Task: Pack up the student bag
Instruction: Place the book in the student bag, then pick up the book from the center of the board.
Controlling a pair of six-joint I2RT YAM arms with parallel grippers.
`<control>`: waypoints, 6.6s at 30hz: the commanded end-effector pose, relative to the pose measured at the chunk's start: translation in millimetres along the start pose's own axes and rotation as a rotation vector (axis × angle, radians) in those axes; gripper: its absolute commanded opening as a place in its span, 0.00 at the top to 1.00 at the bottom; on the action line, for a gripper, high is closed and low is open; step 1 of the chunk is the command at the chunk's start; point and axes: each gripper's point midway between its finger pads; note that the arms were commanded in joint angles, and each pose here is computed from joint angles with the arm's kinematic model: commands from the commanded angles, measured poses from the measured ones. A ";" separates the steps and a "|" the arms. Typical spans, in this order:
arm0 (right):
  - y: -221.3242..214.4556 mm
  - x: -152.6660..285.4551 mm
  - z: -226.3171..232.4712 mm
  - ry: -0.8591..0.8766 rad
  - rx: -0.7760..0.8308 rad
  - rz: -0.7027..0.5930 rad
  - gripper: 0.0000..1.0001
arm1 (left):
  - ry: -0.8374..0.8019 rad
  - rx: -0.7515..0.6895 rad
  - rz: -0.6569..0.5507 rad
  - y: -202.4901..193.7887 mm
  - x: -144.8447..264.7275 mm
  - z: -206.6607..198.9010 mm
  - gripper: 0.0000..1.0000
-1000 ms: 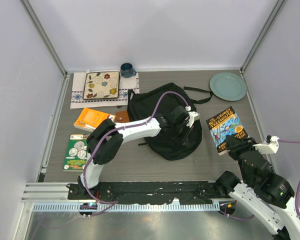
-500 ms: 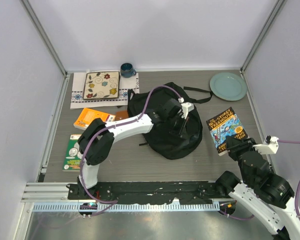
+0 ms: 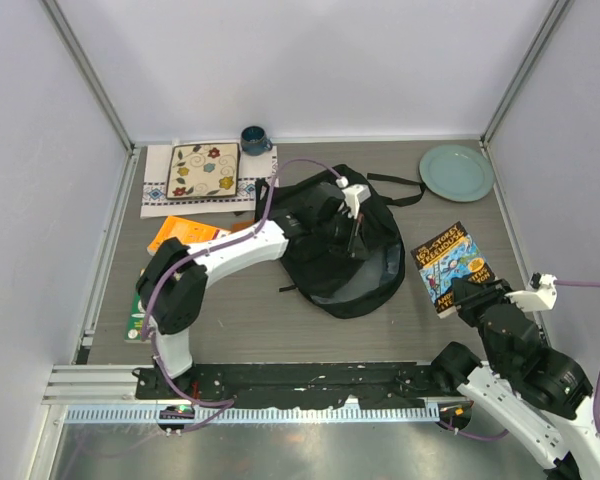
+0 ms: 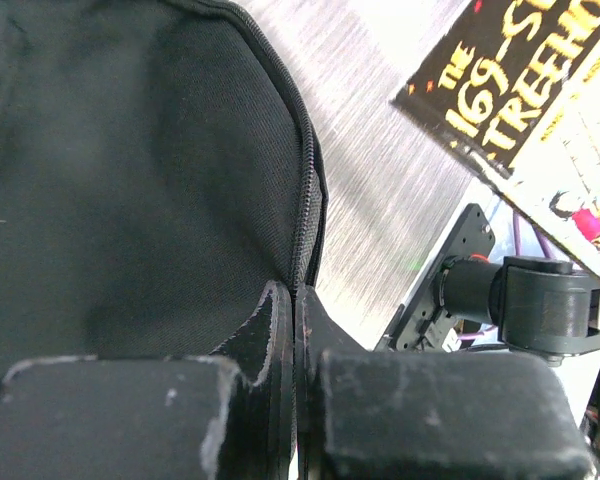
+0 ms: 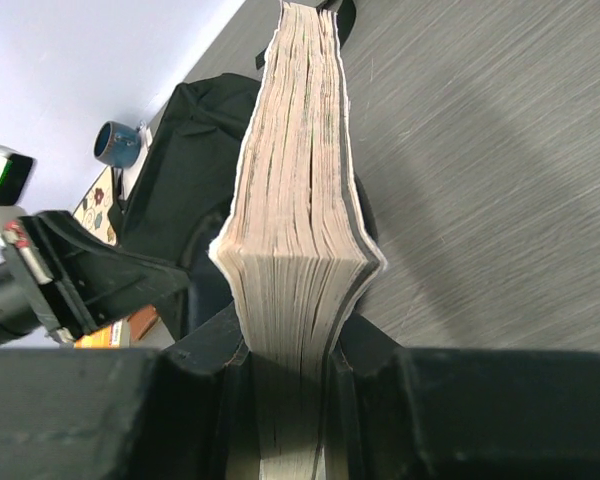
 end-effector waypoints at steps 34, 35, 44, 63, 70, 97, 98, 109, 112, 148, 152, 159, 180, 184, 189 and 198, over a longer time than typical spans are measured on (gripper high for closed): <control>-137.7 -68.0 121.6 0.324 -0.544 0.384 1.00 | 0.040 -0.243 -0.413 123.1 136.5 -59.4 1.00; -146.5 -76.1 115.4 0.292 -0.544 0.388 1.00 | 0.038 -0.243 -0.414 123.3 136.6 -59.7 1.00; -161.7 -117.0 124.7 0.338 -0.614 0.309 0.99 | 0.031 -0.247 -0.430 127.3 139.2 -62.8 1.00; -225.9 -223.9 99.9 0.258 -0.650 0.244 0.60 | -0.053 -0.214 -0.384 117.4 130.5 -57.1 1.00; -233.2 -202.3 67.1 0.151 -0.523 0.311 0.24 | -0.033 -0.171 -0.388 112.2 127.2 -40.1 1.00; -261.3 -177.3 36.1 -0.051 -0.228 0.544 0.75 | -0.057 -0.121 -0.354 100.9 109.2 -28.5 1.00; -261.7 -181.6 49.6 -0.012 -0.245 0.545 0.78 | -0.060 -0.119 -0.349 99.6 108.0 -28.3 1.00; -228.6 -161.6 43.7 0.029 -0.213 0.466 0.50 | -0.058 -0.116 -0.297 87.4 100.2 -23.5 1.00; -205.7 -137.9 38.2 0.054 -0.193 0.437 0.41 | -0.056 -0.107 -0.297 87.3 98.2 -21.5 1.00; -186.8 -59.2 176.7 0.426 0.181 0.634 0.33 | 1.242 0.456 -0.439 -83.8 380.1 206.8 0.00; -235.3 -49.7 196.2 0.464 0.234 0.740 0.33 | 1.306 0.700 -0.488 -126.7 423.0 235.5 0.00; -314.8 -30.2 228.9 0.522 0.266 0.911 0.33 | 1.341 0.979 -0.447 -180.6 451.2 266.1 0.00; -420.6 -26.5 230.7 0.533 0.261 1.167 0.33 | 1.564 1.151 -0.618 -254.2 477.8 307.2 0.00; -423.2 -28.1 231.8 0.542 0.267 1.165 0.33 | 1.522 1.202 -0.574 -259.4 466.8 315.6 0.00; -435.8 -34.8 236.9 0.544 0.272 1.171 0.33 | 1.440 1.261 -0.550 -266.1 445.8 321.2 0.00; -470.8 -51.9 232.0 0.500 0.280 1.206 0.33 | 1.272 1.277 -0.551 -267.9 409.4 316.7 0.00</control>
Point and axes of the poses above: each gripper's point midway between its finger pads, its own x axis back along the fingers, its own z axis along the line the jaws close on, y = z × x, and after that the axes turned 10 degrees about -x, right-handed
